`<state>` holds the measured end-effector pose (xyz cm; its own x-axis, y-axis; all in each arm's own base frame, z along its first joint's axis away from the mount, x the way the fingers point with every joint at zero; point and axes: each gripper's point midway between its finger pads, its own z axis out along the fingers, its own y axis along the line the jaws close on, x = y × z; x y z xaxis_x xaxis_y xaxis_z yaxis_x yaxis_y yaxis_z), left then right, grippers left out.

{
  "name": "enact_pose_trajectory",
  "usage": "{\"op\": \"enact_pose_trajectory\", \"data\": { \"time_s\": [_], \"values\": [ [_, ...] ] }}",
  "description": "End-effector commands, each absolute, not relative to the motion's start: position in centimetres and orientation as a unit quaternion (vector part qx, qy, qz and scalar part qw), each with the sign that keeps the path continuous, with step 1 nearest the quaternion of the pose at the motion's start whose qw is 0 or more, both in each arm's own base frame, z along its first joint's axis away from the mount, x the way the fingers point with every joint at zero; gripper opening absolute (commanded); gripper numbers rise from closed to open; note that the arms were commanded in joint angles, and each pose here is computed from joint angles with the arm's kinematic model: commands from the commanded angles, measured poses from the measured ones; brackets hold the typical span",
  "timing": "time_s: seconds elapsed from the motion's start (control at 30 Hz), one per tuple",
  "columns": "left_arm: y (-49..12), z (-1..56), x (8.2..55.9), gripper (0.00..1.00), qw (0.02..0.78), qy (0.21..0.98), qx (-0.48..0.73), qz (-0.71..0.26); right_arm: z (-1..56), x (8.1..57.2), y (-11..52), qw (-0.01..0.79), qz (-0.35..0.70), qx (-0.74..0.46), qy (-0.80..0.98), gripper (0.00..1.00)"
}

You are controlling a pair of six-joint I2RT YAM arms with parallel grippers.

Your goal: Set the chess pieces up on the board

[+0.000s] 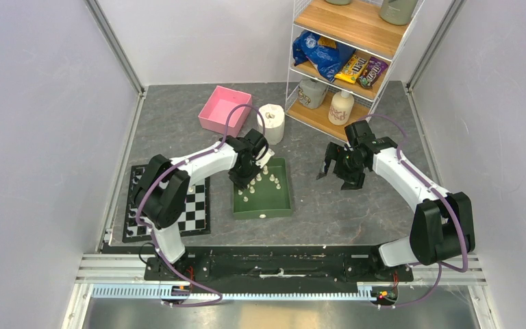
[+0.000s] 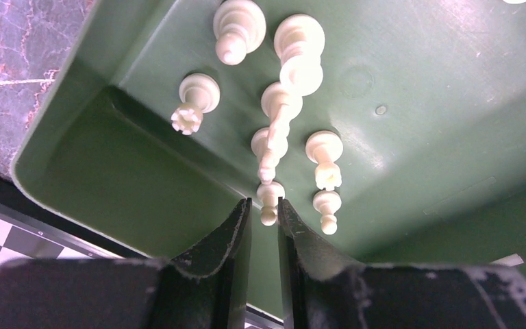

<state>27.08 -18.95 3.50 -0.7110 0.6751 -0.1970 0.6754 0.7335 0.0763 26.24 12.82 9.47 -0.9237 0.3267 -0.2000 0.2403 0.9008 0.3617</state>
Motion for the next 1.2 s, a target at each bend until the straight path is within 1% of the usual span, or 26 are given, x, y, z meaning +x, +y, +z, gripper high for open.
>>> {"op": "enact_pose_trajectory", "data": {
  "time_s": [0.0, 0.4, 0.5, 0.9, 1.0, 1.17],
  "values": [
    [-19.1, 4.1, 27.2, 0.27, 0.102, 0.919, 0.382, -0.007, 9.3, 26.5, 12.8, 0.136, 0.166, 0.138, 0.967, 0.99],
    [-19.0, 3.9, 26.6, 0.26, 0.083, 0.921, 0.381, -0.010, 9.2, 26.4, 12.7, 0.135, 0.165, 0.138, 0.967, 0.99],
    [-19.0, 3.9, 26.6, 0.23, 0.082, 0.921, 0.382, -0.010, 9.3, 26.4, 12.7, 0.136, 0.166, 0.139, 0.967, 0.99],
    [-18.6, 3.4, 26.2, 0.21, 0.069, 0.922, 0.380, -0.004, 9.3, 26.4, 12.7, 0.136, 0.166, 0.137, 0.967, 0.99],
    [-18.6, 3.3, 26.2, 0.17, 0.068, 0.923, 0.378, -0.001, 9.3, 26.3, 12.7, 0.136, 0.167, 0.138, 0.967, 0.99],
    [-18.3, 3.1, 26.4, 0.16, 0.067, 0.924, 0.377, 0.009, 9.4, 26.3, 12.8, 0.136, 0.167, 0.139, 0.966, 0.99]
  ]
}}
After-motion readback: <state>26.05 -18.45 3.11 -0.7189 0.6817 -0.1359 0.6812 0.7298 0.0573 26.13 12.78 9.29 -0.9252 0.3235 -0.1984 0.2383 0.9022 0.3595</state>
